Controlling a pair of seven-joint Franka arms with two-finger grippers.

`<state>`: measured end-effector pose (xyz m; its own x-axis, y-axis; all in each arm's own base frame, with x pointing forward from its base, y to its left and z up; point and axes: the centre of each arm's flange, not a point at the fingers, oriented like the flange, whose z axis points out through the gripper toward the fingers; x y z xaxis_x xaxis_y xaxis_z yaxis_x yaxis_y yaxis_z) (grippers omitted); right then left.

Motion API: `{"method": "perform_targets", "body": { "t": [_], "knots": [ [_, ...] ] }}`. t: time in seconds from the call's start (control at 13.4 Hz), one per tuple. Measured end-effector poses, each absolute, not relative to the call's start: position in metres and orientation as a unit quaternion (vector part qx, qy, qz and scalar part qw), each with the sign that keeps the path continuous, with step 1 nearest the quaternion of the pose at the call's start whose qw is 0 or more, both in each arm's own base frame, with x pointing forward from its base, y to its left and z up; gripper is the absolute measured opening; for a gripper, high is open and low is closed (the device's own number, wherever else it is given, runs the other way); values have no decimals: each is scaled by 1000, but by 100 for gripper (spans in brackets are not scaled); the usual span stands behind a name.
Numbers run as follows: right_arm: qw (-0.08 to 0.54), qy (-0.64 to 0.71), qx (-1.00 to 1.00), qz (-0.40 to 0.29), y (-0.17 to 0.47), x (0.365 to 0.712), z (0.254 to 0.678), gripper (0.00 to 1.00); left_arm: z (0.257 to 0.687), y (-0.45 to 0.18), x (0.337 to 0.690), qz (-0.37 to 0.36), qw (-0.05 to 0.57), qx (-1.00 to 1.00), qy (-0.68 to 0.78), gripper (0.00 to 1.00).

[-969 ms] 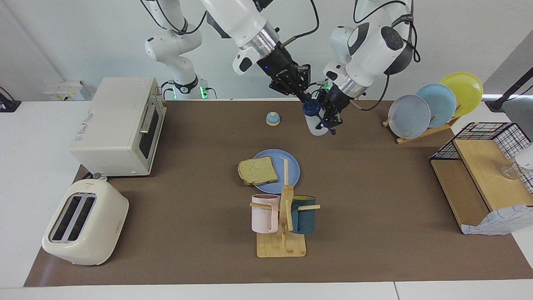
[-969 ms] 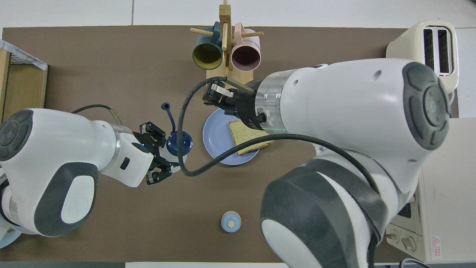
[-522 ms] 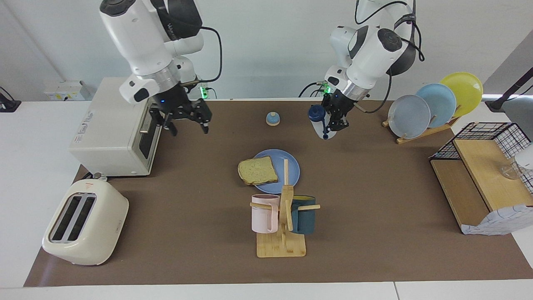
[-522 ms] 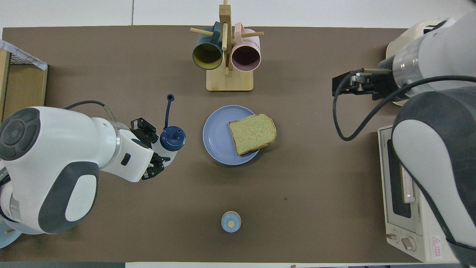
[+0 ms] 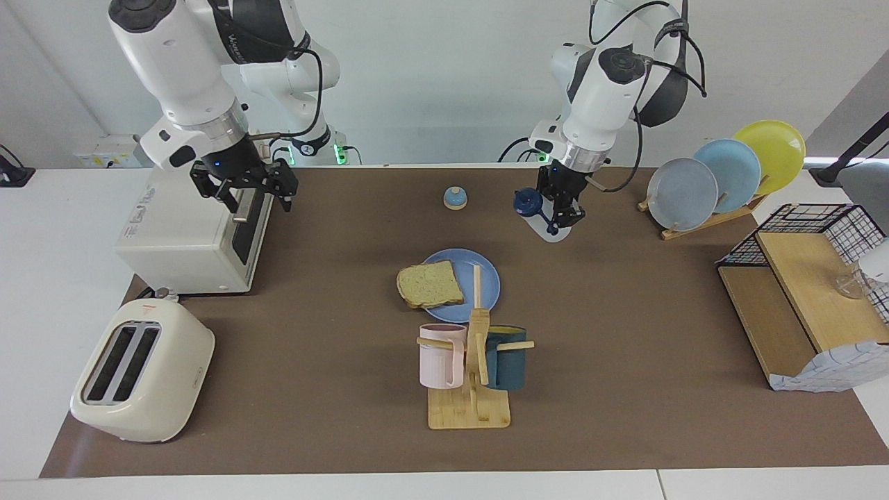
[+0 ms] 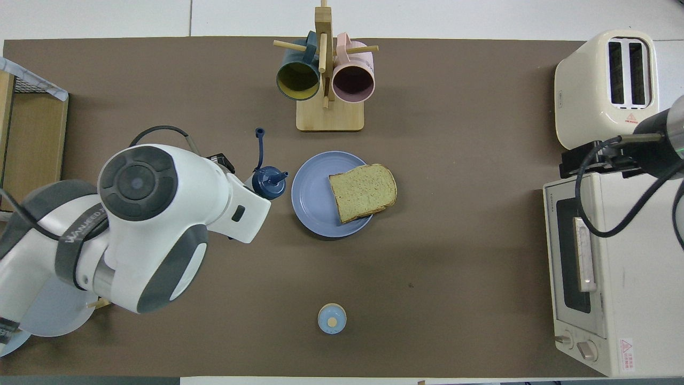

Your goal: Put bread on plate and add seasoning

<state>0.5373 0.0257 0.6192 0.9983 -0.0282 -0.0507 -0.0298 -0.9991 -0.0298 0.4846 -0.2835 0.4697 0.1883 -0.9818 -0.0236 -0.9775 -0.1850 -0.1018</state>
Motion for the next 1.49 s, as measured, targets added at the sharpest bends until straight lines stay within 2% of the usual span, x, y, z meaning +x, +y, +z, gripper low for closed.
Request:
{"method": "perform_targets", "body": {
  "t": [0.52,1.04,1.49],
  "knots": [
    [12,38,-999,28,-2,534,609,100,413,-341,479,35,171,-742,647,46],
    [14,42,-998,43,-23,523,619,100,383,-397,471,126,309,-696,636,46],
    [14,40,-998,46,-20,523,617,100,373,-405,457,187,407,-644,619,46]
  ]
}}
